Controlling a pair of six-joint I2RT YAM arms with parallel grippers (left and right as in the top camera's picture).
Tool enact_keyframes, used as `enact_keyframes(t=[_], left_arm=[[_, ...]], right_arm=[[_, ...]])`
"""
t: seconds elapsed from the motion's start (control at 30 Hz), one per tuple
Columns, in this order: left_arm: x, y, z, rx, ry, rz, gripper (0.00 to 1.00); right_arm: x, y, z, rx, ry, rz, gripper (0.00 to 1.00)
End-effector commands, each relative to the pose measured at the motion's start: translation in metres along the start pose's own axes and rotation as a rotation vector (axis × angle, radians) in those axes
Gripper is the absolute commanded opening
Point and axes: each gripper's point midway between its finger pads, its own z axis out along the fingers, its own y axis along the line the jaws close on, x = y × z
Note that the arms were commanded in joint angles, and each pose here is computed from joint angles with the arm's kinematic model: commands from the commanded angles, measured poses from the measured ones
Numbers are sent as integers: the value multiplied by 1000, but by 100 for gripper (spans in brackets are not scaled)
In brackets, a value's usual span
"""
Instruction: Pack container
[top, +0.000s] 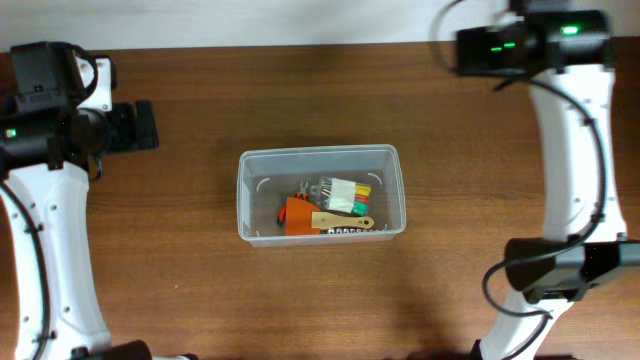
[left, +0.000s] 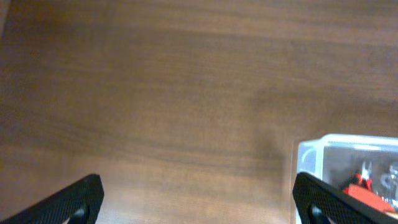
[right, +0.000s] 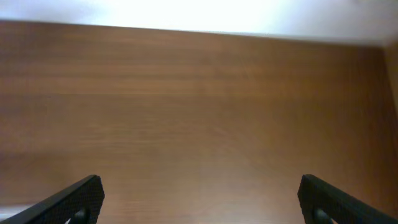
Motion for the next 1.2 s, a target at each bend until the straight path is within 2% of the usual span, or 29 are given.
enact_keyframes(t=[0.0, 0.17, 0.27, 0.43, 0.6, 0.7, 0.9, 1.07, 1.17], left_arm=[[-5, -7, 28, 42, 22, 45, 99], [8, -9, 31, 46, 80, 47, 99], [19, -7, 28, 34, 121, 13, 99], [22, -16, 10, 41, 68, 26, 99], [40, -32, -9, 58, -29, 60, 99], [62, -38, -16, 65, -99, 63, 99], [111, -40, -19, 66, -225, 31, 99], [138, -40, -23, 60, -358, 24, 99], [147, -36, -26, 33, -420, 18, 99]], right_arm=[[14, -39, 5, 48, 48, 130, 99], [45, -78, -11, 92, 136, 220, 99], [57, -85, -29, 62, 154, 262, 99], [76, -92, -70, 58, 133, 297, 99], [114, -82, -107, 66, 62, 285, 99], [147, -56, -118, -8, -1, 223, 99], [210, -3, -130, -45, -179, -110, 99], [273, 11, -132, -28, -237, -187, 99], [295, 15, -131, -37, -275, -185, 99]])
